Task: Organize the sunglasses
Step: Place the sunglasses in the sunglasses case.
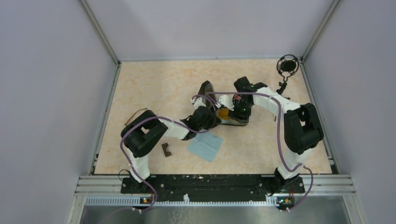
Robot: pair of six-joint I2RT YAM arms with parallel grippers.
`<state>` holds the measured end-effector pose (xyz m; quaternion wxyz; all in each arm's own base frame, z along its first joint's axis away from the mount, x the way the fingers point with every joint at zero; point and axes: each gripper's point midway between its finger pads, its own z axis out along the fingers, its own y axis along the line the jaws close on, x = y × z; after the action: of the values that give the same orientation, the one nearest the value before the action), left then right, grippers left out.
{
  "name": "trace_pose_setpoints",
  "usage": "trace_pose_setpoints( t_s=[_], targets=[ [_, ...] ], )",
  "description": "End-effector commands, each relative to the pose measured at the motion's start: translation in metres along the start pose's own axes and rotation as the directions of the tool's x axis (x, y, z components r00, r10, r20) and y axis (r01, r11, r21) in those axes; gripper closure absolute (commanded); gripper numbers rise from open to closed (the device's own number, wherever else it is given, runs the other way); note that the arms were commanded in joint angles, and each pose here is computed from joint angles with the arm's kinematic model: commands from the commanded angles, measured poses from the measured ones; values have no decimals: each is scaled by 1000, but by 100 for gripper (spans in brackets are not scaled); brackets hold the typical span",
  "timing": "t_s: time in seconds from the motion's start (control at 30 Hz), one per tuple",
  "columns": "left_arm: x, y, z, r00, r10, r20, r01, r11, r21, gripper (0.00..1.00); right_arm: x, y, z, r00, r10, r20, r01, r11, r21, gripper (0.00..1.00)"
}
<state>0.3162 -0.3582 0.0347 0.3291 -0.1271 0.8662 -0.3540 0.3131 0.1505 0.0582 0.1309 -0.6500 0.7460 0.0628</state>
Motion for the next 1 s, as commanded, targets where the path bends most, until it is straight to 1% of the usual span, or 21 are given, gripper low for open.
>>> trace_pose_setpoints(
  t_s=[0.0, 0.17, 0.23, 0.33, 0.4, 0.47, 0.53, 0.6, 0.7, 0.83, 0.97],
  targets=[
    [0, 1, -4, 1000, 31, -3, -31, 999, 18, 69, -26, -17, -22, 995, -54, 81, 48, 996, 77, 42],
    [0, -1, -4, 1000, 27, -2, -27, 999, 29, 69, -28, -10, -32, 993, -51, 107, 42, 995, 85, 39],
    [1, 0, -4, 1000, 24, -3, -23, 999, 30, 69, -28, -7, -34, 993, -42, 110, 34, 996, 78, 39],
    [2, -1, -3, 1000, 25, -6, -25, 999, 34, 69, -31, 3, -43, 991, -36, 132, 30, 998, 50, 43],
    [1, -1, -4, 1000, 25, -5, -25, 999, 35, 69, -36, 11, -54, 985, -38, 171, 32, 999, 38, 47],
    [1, 0, -5, 1000, 24, -4, -24, 999, 32, 69, -41, 10, -66, 978, -36, 206, 22, 997, 71, 48],
    [1, 0, -5, 1000, 24, -4, -24, 999, 34, 69, -47, 0, -78, 970, -31, 242, -3, 990, 140, 49],
    [1, -1, -6, 1000, 23, -3, -23, 999, 41, 69, -48, -12, -83, 968, -37, 250, -14, 980, 200, 47],
    [1, -4, -8, 1000, 21, -3, -21, 998, 53, 69, -46, -25, -76, 975, -27, 220, -24, 974, 227, 45],
    [0, -5, -8, 1000, 20, -2, -20, 998, 59, 69, -44, -39, -60, 979, -5, 203, -38, 978, 207, 46],
    [2, -6, -8, 1000, 19, -9, -18, 998, 68, 69, -45, -42, -45, 980, 14, 200, -48, 985, 166, 49]
  ],
)
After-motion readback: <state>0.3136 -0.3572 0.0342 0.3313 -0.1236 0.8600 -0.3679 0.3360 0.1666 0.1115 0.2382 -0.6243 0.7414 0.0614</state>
